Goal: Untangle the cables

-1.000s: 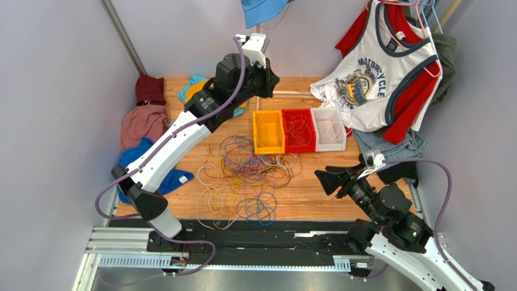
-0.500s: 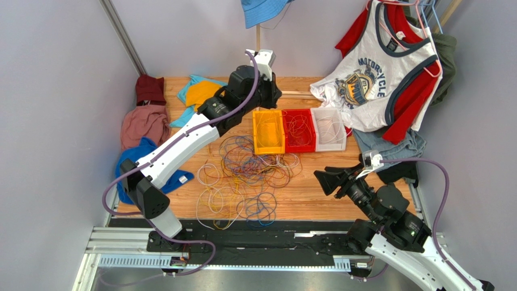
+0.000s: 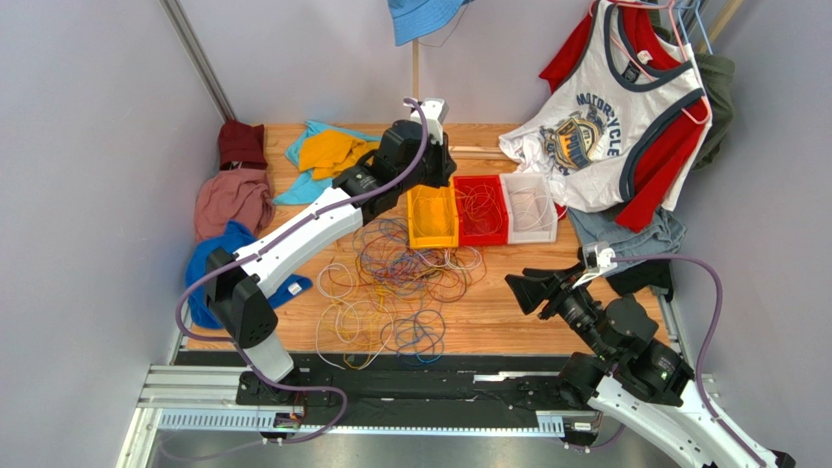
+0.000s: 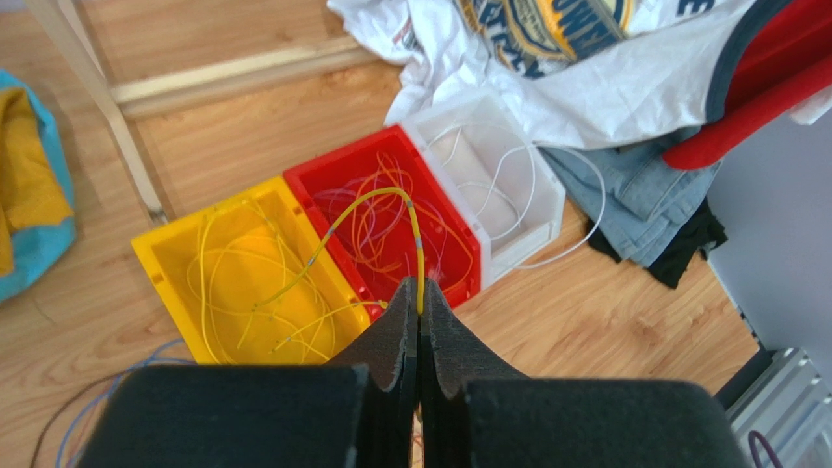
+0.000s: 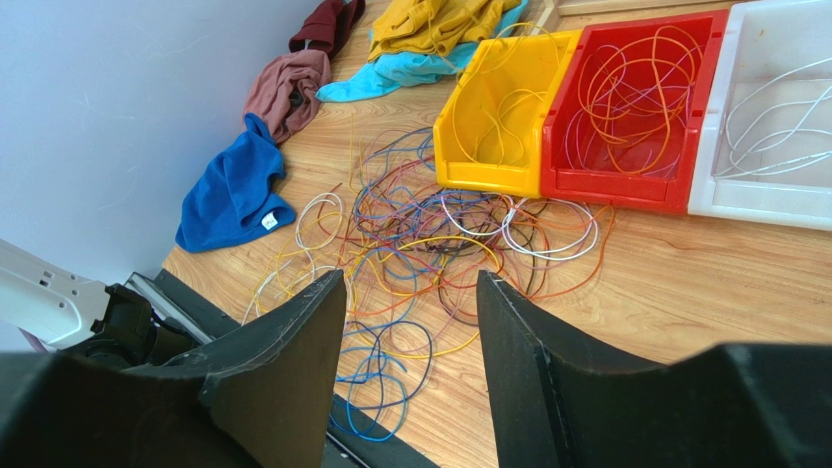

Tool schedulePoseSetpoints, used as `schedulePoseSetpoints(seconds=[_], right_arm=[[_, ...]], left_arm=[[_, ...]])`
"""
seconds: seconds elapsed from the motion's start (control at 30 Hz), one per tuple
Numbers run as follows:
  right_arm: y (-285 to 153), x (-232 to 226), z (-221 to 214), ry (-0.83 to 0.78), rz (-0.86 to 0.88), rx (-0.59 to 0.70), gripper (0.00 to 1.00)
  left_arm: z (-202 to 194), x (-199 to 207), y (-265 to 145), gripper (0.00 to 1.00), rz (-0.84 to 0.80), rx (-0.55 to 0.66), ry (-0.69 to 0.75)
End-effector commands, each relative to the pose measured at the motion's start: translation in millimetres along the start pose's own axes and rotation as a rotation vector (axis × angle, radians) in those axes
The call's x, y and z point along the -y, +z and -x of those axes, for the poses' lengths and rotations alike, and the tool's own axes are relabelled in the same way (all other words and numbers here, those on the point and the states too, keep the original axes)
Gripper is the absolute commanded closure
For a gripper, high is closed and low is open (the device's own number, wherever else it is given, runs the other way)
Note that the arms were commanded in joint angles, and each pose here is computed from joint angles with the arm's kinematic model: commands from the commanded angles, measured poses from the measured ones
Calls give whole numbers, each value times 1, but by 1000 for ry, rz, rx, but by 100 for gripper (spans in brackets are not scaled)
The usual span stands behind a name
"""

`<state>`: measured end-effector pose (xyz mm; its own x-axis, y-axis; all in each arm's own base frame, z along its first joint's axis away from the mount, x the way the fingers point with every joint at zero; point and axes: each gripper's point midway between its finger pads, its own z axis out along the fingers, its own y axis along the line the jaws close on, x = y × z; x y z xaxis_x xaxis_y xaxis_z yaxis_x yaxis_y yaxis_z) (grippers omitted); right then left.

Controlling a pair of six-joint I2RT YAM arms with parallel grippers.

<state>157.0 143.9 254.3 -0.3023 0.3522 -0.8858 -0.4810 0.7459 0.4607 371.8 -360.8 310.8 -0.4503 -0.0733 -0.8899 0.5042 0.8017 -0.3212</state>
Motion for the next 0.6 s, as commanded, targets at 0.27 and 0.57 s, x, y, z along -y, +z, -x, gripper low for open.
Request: schedulePoseSetpoints(seconds=[0.27,0.57], right_arm=[[1,2,-1,3,-6,4,45],[0,2,-2,3,-7,3,45]], left_arm=[[-12,-20,21,100,63,-2,6],[-8,-75,70,100,196,-23,13]])
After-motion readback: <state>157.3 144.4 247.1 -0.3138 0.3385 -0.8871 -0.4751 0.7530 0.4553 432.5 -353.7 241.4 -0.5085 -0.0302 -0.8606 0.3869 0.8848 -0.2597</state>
